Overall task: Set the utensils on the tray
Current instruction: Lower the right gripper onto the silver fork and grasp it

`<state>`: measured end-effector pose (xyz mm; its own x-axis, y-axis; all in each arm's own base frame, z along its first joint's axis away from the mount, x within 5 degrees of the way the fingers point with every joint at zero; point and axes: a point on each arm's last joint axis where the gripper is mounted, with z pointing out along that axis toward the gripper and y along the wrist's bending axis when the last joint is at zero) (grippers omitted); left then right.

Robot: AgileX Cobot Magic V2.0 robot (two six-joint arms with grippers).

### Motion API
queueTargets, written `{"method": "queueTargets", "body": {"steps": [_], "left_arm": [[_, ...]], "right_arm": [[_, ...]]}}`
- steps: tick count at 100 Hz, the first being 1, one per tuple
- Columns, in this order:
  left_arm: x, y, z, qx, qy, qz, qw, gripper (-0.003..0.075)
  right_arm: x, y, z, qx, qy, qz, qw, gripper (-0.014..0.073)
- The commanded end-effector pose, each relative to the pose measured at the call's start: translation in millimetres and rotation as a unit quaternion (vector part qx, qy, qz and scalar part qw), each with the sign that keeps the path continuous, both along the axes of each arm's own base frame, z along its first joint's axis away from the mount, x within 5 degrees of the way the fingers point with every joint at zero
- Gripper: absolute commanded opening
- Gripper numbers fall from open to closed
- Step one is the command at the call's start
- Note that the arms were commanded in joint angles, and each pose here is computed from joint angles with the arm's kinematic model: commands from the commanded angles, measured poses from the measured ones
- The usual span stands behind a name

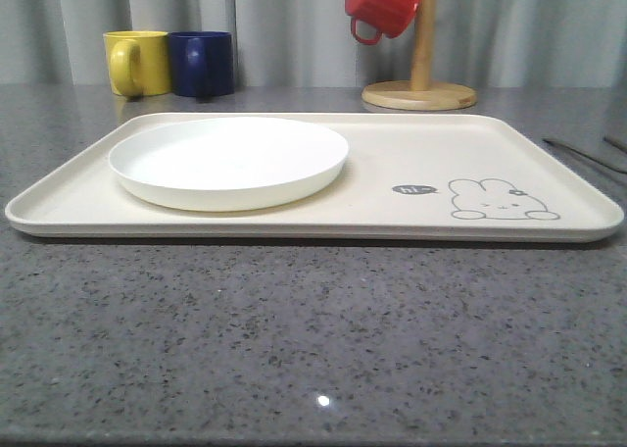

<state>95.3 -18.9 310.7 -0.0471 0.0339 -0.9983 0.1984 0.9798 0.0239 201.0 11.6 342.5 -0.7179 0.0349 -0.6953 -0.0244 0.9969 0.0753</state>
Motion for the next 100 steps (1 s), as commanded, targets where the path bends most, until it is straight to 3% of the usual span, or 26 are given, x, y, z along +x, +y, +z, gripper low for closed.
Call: {"method": "queueTargets", "body": {"steps": [1,48,100], "left_arm": [[1,2,15,-0.011,-0.045,0.012,0.999,-0.0018],[1,2,15,-0.011,-0.045,0.012,0.999,-0.0018],[1,2,15,-0.011,-0.045,0.012,0.999,-0.0018]], "right_arm": [[14,3,15,-0.007,-0.032,0.015,0.999,0.0391],[89,20,-16,-0.018,0.055,0.043,0.997,0.0392],[119,20,-55,-0.036,0.089,0.044,0.994,0.0392]]}}
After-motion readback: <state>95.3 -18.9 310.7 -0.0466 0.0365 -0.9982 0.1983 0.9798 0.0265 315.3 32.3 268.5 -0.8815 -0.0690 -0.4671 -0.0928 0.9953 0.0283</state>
